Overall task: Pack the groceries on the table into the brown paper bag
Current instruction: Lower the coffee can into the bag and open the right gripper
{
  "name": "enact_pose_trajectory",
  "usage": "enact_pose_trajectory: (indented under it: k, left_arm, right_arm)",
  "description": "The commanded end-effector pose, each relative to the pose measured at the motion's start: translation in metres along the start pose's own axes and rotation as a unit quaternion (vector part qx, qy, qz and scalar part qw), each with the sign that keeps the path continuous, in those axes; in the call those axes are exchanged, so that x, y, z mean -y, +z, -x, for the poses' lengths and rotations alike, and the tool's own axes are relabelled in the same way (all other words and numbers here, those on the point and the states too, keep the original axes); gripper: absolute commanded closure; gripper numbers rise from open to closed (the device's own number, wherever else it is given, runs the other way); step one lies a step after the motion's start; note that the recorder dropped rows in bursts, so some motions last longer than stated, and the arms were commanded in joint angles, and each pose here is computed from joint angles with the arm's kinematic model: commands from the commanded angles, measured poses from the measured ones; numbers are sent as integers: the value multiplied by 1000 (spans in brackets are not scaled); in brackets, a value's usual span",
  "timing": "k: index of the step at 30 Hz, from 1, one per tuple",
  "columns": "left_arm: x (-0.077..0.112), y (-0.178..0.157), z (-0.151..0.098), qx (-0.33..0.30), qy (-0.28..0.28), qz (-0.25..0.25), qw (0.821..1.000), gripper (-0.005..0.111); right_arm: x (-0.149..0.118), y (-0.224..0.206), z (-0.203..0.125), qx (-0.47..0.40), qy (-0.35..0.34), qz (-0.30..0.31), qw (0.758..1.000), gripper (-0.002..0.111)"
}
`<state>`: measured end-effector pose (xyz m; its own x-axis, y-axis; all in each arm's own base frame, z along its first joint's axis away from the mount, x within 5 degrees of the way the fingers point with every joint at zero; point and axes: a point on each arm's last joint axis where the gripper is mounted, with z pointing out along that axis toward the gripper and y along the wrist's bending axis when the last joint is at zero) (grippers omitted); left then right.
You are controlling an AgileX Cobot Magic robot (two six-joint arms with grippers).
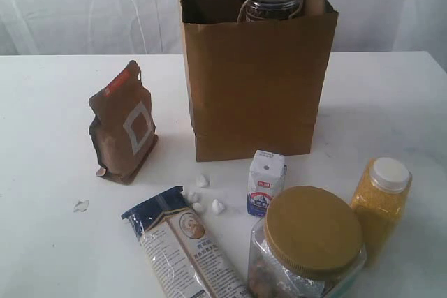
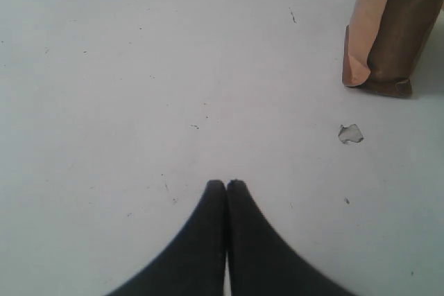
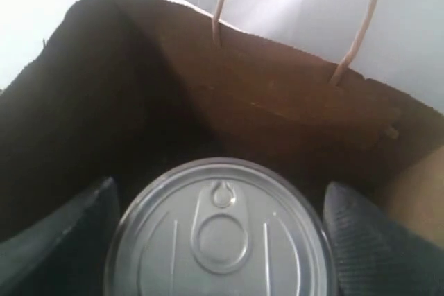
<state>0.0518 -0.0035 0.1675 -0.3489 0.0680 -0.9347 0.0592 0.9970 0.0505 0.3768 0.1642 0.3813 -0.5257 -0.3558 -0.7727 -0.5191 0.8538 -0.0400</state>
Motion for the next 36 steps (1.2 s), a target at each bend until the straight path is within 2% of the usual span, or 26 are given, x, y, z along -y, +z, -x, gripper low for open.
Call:
enact_pose_trajectory:
  k: [1,5,10,13,29,36]
  left_arm:
    - [0,0,-1,0,-4,-3,1000,107]
    - [0,0,-1,0,-4,-3,1000,107]
    - [0,0,-1,0,-4,-3,1000,107]
    - [0,0,-1,0,-4,-3,1000,107]
    - [0,0,-1,0,-4,-3,1000,107]
    - [0,0,-1,0,-4,-3,1000,107]
  right_arm:
    - [1,-6,6,24,8,-3,1000,41]
    - [1,-6,6,24,8,-3,1000,39]
    - [1,-6,6,24,8,-3,1000,26]
    - [1,-6,6,24,8,-3,1000,22]
    - [1,-8,6,24,11,-3,1000,22]
    - [-3,-25,-3,-35,10,11,999,22]
